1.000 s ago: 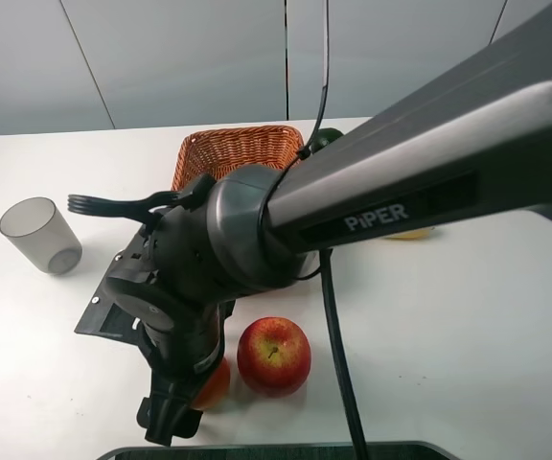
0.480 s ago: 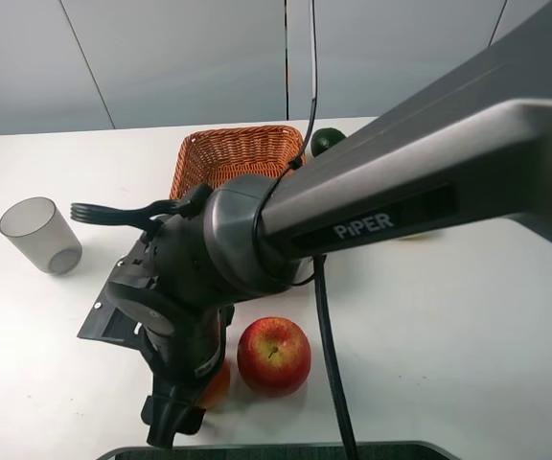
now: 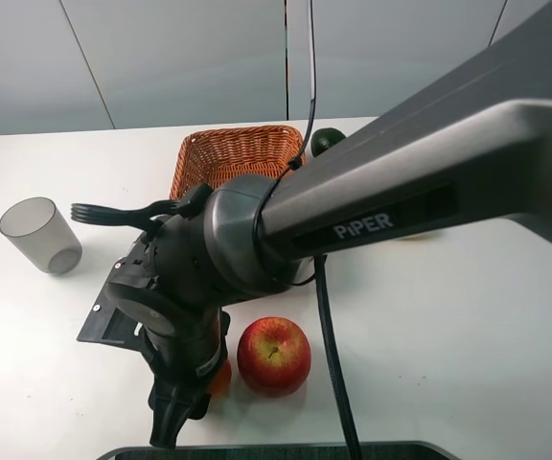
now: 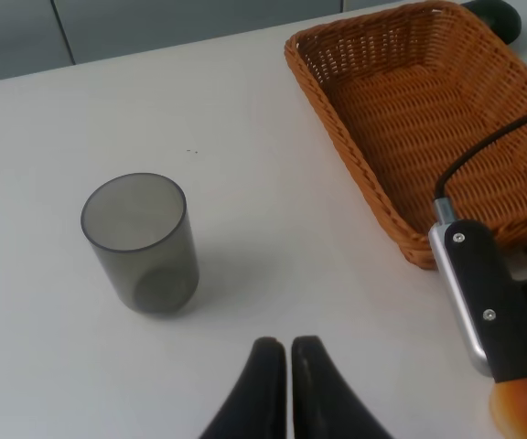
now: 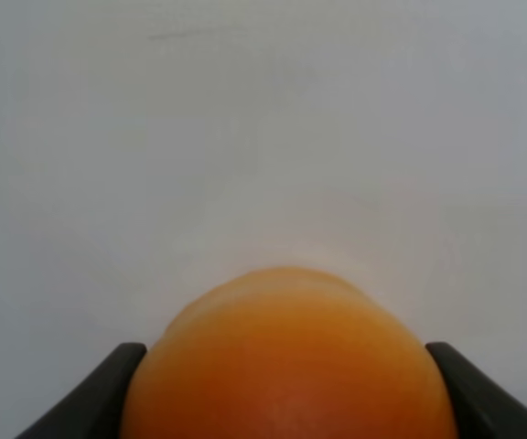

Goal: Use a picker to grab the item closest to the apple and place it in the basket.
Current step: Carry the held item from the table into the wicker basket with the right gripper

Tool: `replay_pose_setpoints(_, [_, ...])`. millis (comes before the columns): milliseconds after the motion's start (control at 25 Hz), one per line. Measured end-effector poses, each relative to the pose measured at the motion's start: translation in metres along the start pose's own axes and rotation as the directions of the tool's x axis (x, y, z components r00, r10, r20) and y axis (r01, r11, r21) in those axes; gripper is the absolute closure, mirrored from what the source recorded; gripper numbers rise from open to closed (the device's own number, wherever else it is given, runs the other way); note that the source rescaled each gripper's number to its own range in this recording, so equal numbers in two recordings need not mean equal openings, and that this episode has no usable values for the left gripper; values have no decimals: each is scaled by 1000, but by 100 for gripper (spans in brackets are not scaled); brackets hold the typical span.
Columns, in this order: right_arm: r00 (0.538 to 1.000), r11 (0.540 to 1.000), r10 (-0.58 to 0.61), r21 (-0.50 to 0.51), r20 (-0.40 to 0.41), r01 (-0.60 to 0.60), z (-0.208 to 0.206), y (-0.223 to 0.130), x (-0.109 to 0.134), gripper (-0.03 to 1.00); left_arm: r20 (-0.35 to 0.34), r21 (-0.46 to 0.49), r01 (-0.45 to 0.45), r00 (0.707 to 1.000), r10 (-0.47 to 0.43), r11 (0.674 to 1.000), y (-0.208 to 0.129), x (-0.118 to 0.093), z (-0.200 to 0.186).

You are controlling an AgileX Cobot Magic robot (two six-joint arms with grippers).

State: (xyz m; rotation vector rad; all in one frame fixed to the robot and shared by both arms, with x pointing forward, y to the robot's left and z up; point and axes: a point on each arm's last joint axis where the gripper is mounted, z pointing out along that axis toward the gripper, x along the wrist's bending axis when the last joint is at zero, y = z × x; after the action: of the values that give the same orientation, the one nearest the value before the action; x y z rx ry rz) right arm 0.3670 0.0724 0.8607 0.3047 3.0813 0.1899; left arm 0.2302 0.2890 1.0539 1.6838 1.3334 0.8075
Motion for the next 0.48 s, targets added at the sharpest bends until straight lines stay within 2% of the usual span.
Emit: replay_pose_setpoints(480, [1000, 1000, -9, -2, 0, 9, -1, 0, 0, 96, 0, 0, 0, 1000, 0, 1000, 0, 0, 0])
